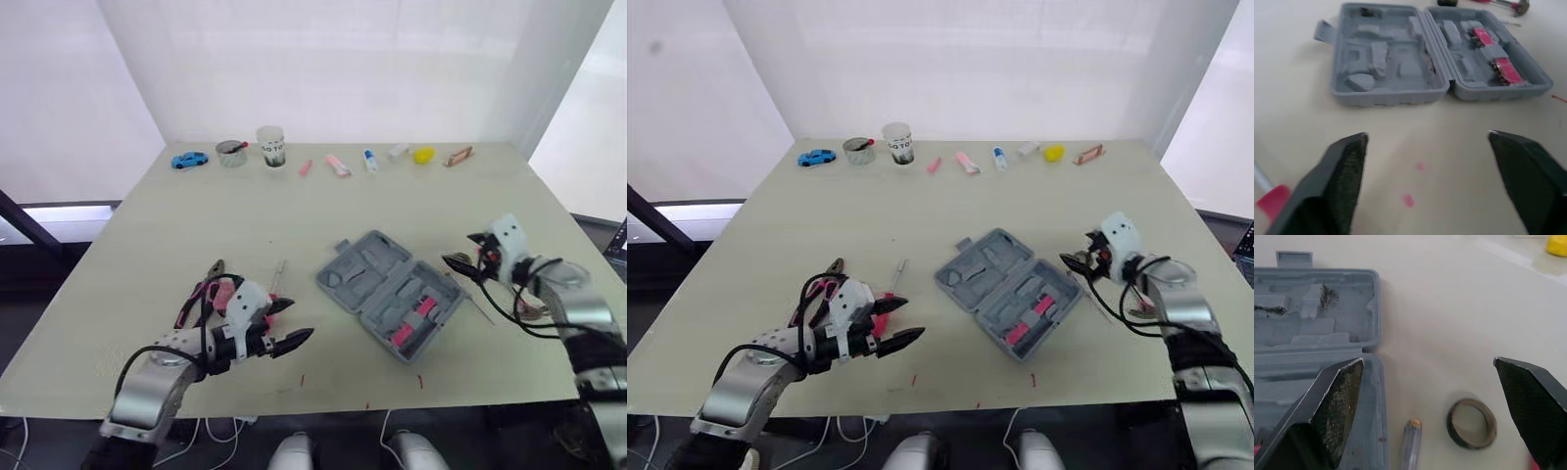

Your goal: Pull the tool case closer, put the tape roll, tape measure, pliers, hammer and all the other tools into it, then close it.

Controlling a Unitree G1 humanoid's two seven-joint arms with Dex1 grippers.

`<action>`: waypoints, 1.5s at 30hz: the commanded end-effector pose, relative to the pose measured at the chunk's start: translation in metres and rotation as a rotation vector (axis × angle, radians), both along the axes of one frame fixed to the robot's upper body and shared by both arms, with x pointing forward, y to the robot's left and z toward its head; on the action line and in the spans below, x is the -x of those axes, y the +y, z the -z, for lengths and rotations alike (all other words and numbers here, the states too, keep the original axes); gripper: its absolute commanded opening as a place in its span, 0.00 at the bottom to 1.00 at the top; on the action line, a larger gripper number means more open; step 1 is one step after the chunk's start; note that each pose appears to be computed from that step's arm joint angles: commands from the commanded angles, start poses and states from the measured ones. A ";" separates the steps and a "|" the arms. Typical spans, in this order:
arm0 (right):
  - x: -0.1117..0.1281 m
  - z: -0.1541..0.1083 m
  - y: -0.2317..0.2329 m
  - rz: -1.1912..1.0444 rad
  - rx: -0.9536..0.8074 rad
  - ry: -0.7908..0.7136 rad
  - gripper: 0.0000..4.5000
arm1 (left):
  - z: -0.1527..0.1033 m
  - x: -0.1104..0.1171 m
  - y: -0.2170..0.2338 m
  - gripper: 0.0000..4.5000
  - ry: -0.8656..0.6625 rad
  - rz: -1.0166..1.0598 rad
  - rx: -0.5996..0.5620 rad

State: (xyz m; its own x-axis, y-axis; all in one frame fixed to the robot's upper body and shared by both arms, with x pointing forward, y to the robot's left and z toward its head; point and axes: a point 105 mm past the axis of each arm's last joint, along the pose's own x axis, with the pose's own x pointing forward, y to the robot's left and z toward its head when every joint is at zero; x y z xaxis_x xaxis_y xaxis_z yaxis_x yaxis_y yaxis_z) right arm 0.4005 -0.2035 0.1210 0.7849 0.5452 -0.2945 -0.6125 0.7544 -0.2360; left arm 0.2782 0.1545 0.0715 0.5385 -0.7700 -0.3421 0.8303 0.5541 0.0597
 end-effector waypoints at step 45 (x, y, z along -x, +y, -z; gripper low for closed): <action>-0.047 0.009 0.065 -0.185 0.505 0.036 0.00 | 0.042 -0.021 -0.058 0.00 0.284 0.040 0.144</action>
